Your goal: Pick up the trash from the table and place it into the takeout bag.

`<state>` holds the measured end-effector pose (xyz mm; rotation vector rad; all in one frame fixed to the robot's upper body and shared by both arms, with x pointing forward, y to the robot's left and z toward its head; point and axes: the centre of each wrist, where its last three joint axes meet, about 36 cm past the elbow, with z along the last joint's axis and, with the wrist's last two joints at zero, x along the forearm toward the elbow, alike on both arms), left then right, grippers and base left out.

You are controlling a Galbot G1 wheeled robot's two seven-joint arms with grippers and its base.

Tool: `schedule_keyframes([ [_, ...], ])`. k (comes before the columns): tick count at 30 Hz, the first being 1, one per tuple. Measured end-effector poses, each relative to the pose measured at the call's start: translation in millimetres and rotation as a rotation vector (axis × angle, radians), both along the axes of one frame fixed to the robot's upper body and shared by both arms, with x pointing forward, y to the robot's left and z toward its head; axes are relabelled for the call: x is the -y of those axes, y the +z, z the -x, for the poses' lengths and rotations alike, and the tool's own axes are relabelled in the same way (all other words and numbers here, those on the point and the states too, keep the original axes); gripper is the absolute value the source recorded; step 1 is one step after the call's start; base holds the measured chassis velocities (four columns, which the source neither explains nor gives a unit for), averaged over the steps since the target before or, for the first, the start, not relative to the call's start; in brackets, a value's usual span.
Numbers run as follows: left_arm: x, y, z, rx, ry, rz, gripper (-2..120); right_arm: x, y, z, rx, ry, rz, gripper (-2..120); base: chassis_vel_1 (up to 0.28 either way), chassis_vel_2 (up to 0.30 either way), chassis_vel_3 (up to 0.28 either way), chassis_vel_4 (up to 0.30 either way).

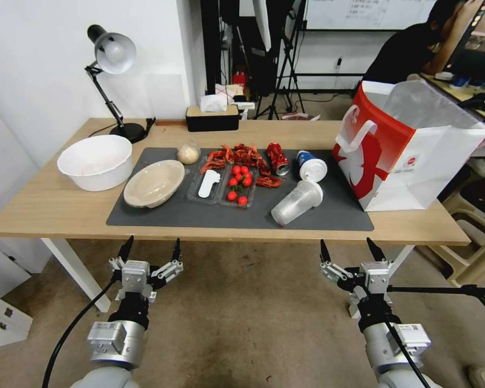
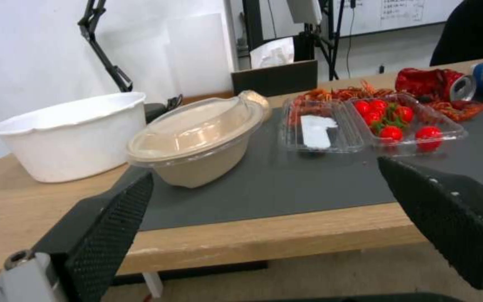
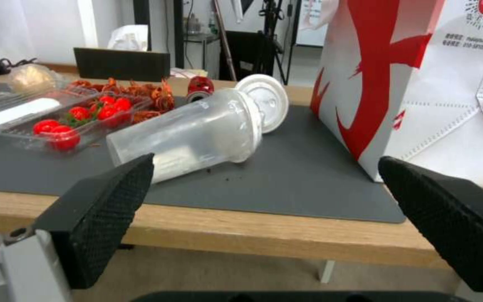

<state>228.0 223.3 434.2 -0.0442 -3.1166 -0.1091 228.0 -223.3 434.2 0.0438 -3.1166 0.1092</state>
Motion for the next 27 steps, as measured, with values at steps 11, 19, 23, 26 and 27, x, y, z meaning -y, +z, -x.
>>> schedule_keyframes([
  [11, 0.0, 0.0, 0.0, 0.000, 0.000, 0.000, 100, 0.0, 0.0, 0.0, 0.000, 0.000, 0.000, 100, 0.000, 0.000, 0.000, 0.000],
  [19, 0.0, 0.0, 0.0, 0.000, 0.000, 0.000, 100, 0.0, 0.0, 0.0, 0.000, 0.000, 0.000, 100, 0.000, 0.000, 0.000, 0.000],
  [23, 0.0, 0.0, 0.0, 0.000, 0.000, 0.000, 100, 0.0, 0.0, 0.0, 0.000, 0.000, 0.000, 100, 0.000, 0.000, 0.000, 0.000],
  [26, 0.0, 0.0, 0.0, 0.000, 0.000, 0.000, 100, 0.0, 0.0, 0.0, 0.000, 0.000, 0.000, 100, 0.000, 0.000, 0.000, 0.000],
  [27, 0.0, 0.0, 0.0, 0.000, 0.000, 0.000, 100, 0.0, 0.0, 0.0, 0.000, 0.000, 0.000, 100, 0.000, 0.000, 0.000, 0.000],
])
